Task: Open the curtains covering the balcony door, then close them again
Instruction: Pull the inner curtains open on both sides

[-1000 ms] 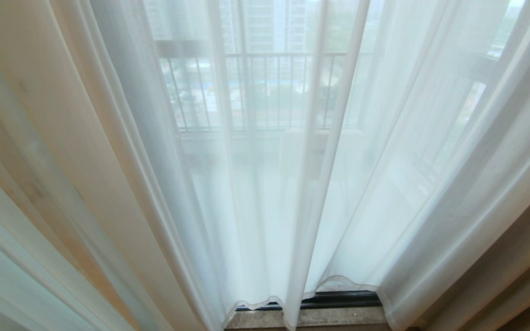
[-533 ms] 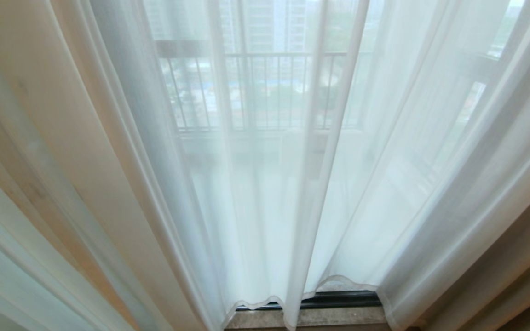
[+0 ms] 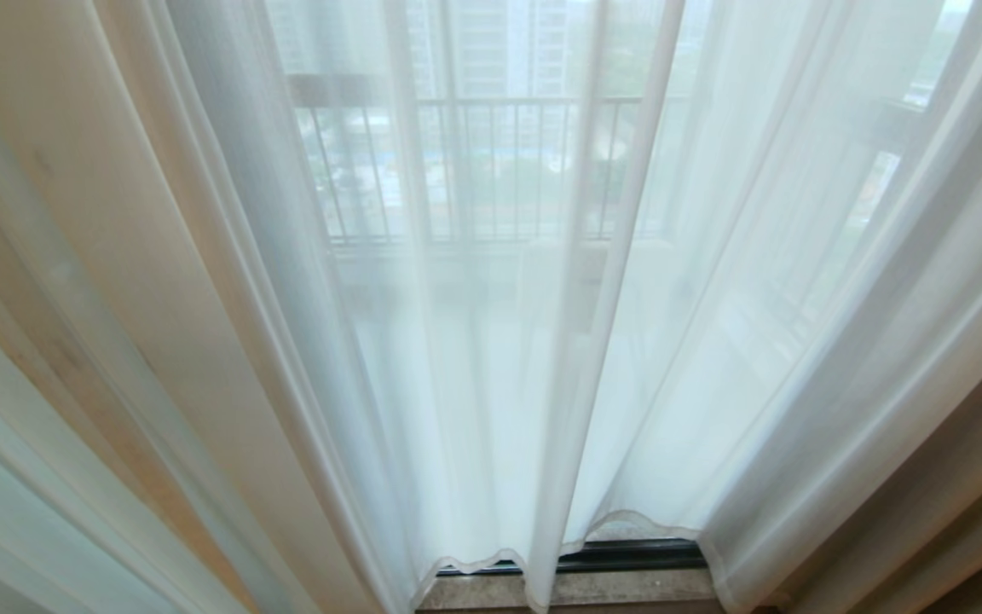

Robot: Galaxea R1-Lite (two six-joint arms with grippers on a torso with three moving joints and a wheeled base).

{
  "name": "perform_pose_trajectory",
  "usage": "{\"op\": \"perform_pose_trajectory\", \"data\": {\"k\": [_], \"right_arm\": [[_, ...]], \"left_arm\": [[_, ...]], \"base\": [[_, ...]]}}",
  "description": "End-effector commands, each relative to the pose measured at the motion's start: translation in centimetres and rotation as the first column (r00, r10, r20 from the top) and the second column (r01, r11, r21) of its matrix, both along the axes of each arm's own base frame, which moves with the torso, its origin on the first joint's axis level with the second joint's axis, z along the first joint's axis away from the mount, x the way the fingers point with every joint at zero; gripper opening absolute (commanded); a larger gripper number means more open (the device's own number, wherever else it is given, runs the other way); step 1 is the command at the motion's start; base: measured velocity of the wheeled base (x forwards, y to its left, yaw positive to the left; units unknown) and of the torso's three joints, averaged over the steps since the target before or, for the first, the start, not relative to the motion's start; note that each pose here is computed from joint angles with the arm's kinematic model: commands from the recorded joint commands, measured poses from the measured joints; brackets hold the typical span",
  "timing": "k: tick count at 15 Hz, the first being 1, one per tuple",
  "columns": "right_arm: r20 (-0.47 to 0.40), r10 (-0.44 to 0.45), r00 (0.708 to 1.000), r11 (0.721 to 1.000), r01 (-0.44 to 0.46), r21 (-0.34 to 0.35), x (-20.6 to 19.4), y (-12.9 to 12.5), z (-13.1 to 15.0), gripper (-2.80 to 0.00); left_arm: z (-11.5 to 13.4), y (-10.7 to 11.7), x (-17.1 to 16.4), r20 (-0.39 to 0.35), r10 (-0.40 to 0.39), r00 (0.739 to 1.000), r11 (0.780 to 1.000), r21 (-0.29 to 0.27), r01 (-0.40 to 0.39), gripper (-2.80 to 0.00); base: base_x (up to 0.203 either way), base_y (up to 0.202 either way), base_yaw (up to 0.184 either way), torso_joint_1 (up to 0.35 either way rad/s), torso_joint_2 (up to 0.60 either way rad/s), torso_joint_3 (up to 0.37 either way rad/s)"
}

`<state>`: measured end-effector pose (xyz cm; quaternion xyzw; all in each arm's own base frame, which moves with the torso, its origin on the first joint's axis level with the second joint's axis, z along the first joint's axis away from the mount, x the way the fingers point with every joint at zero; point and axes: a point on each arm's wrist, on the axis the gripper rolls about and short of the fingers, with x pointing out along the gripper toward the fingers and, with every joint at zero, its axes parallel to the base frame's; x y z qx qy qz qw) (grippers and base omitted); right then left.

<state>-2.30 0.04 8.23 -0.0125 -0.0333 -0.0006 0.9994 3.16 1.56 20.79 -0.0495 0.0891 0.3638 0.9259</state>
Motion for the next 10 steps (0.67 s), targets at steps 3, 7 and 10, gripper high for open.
{"op": "perform_pose_trajectory", "data": {"k": [3,7,10], "right_arm": [[0.001,0.000,1.000,1.000,0.000,0.000,0.0,0.0,0.0,-2.80],[0.001,0.000,1.000,1.000,0.000,0.000,0.0,0.0,0.0,-2.80],[0.001,0.000,1.000,1.000,0.000,0.000,0.0,0.0,0.0,-2.80]], "left_arm": [[0.1,1.1,4.5,-0.048,0.130,0.990,0.989,-0.058,-0.132,-2.80],[0.7,3.4,7.1,-0.041,0.183,0.982,0.976,-0.115,-0.187,-2.80],[1.3,5.1,8.3,-0.037,0.130,0.991,0.976,-0.172,-0.134,-2.80]], "base": [[0.000,0.000,0.000,0.000,0.00,0.000],[0.000,0.000,0.000,0.000,0.00,0.000],[0.000,0.000,0.000,0.000,0.00,0.000]]}}
